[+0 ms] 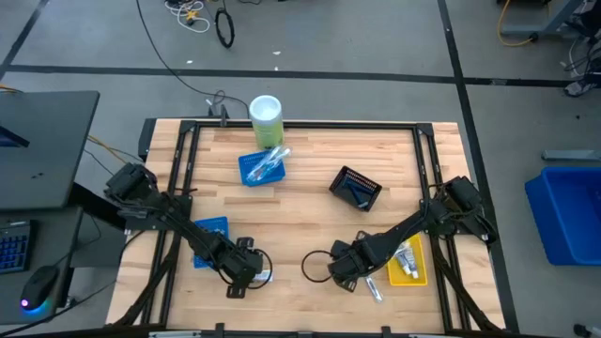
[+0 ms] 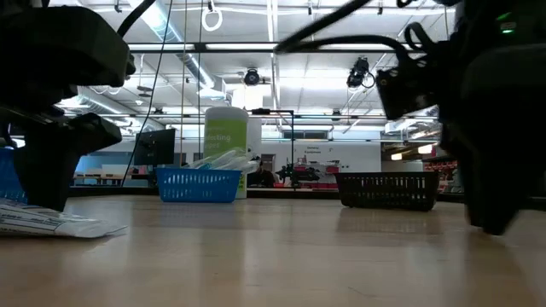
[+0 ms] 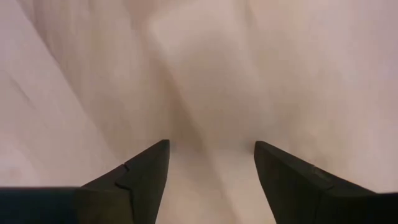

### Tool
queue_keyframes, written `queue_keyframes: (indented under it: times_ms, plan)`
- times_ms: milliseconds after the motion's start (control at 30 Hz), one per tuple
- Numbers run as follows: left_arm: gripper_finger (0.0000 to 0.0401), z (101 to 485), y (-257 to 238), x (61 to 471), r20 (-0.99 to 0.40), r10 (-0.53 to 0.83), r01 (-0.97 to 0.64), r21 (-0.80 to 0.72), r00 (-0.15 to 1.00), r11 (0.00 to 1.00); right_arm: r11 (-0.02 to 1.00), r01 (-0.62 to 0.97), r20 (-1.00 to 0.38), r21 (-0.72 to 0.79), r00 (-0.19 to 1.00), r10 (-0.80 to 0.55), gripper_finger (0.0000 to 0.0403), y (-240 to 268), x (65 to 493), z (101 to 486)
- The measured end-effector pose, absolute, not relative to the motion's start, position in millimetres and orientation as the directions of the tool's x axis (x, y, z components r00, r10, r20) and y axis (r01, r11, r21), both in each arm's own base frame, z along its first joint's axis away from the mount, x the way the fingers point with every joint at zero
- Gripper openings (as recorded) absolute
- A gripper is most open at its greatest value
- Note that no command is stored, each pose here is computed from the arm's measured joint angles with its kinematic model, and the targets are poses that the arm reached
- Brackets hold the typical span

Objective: Pick & Place Travel size toiletries
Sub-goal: Put the white toothpaste into the yellow bin

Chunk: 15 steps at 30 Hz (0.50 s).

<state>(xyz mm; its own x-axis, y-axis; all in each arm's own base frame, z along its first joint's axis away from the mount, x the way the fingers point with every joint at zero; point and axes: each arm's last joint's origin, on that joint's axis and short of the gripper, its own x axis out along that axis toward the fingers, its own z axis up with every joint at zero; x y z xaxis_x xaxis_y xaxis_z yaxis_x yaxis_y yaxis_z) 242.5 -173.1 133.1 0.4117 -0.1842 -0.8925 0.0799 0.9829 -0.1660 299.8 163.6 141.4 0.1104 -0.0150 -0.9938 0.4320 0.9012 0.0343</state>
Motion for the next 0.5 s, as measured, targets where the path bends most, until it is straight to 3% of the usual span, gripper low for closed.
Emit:
queue_keyframes:
  times_ms: [133,333,500]
  plan:
    - [0.0201,133,-170,244,-0.892,-0.164,0.061,-0.153,0.422,0.986,0.927,0.370,-0.977,0.056,0.212,-0.025,0.0240,160,311,143]
    - [0.0101,133,-161,252,-0.881,-0.131,0.000,-0.147,0.455,0.989,0.979,0.169,-0.891,0.110,0.454,0.022,0.0236,163,336,151]
    - [0.0049,138,-151,267,-0.823,-0.086,-0.027,-0.122,0.562,0.992,0.999,0.022,-0.751,-0.033,0.659,-0.039,0.0242,163,355,162]
